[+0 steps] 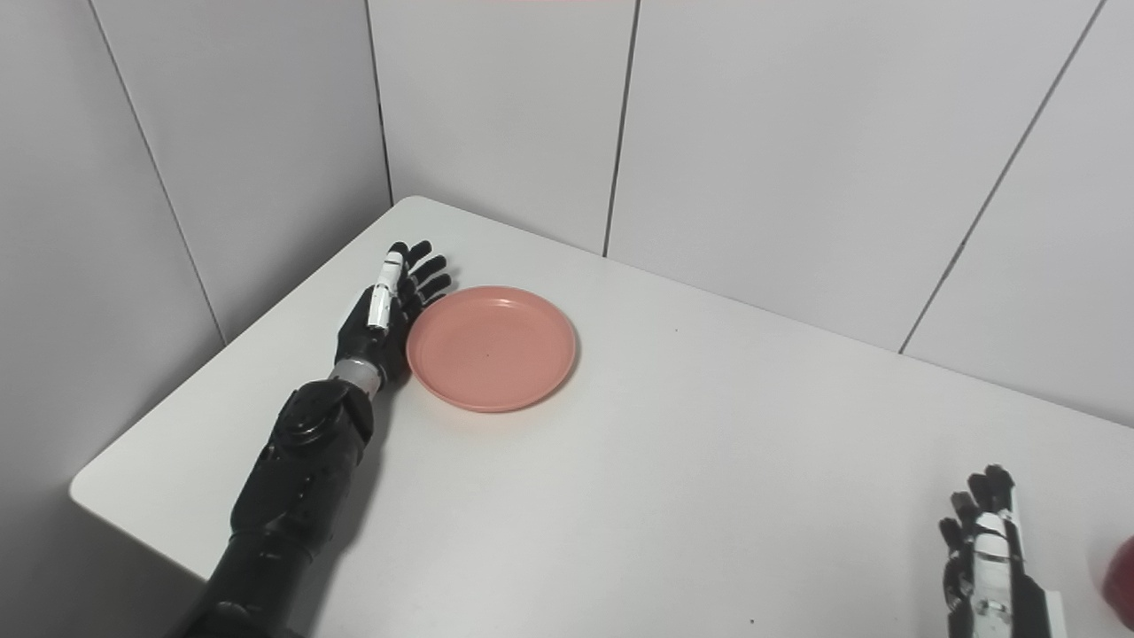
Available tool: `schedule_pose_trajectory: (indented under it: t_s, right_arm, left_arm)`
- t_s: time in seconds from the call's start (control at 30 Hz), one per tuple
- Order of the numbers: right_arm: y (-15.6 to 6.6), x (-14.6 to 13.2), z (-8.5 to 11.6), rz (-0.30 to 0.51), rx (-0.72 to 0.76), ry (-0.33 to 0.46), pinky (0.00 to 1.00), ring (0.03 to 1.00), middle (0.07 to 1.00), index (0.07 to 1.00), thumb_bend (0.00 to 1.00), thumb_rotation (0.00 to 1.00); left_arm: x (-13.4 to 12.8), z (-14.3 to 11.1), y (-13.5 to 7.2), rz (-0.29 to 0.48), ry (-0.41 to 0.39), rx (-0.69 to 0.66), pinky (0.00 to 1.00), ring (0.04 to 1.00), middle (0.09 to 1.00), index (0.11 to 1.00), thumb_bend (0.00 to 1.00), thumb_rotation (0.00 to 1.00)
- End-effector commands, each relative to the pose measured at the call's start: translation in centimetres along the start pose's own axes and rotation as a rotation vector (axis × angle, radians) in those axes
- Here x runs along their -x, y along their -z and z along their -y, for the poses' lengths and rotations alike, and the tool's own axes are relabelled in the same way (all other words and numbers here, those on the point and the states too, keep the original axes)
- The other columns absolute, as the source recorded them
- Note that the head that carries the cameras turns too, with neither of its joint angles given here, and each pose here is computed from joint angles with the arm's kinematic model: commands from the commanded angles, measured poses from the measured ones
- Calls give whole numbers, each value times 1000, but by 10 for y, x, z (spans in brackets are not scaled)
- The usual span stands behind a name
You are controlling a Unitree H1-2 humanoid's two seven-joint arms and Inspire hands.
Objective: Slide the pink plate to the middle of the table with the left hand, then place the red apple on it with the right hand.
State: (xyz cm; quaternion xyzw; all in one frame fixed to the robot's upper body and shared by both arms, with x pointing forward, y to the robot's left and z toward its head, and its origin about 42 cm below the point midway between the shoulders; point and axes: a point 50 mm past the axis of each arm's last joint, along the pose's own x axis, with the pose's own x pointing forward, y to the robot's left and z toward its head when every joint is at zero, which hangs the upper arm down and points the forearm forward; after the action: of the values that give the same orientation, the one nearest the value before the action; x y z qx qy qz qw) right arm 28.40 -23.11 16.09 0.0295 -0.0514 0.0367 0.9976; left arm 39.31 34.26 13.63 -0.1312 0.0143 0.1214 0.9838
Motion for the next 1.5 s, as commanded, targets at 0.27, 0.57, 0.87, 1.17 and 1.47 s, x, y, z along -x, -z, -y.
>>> schedule_pose_trajectory:
  t_s: [0.27,0.57,0.87,1.17,1.47]
  right_arm:
    - [-13,-4,-2,60,-10,1,1000,995,995,1000,0,1000]
    - [-13,-3,-3,61,-15,3,1000,994,994,1000,2,1000]
    - [-13,-3,-4,63,-17,-2,1000,992,991,1000,25,1000]
    - [-12,-3,-5,66,-2,0,1000,984,986,996,22,1000]
    - [-7,-3,-5,66,-14,0,1000,996,992,997,34,1000]
  left_arm:
    - [-8,30,0,-5,27,12,886,877,883,873,343,1000]
    - [-6,42,11,-14,53,21,881,873,878,872,353,1000]
    - [-3,48,19,-26,89,-1,886,879,879,874,366,1000]
    - [1,60,26,-48,128,19,898,890,890,879,359,1000]
    - [5,69,29,-60,159,13,888,886,885,873,367,1000]
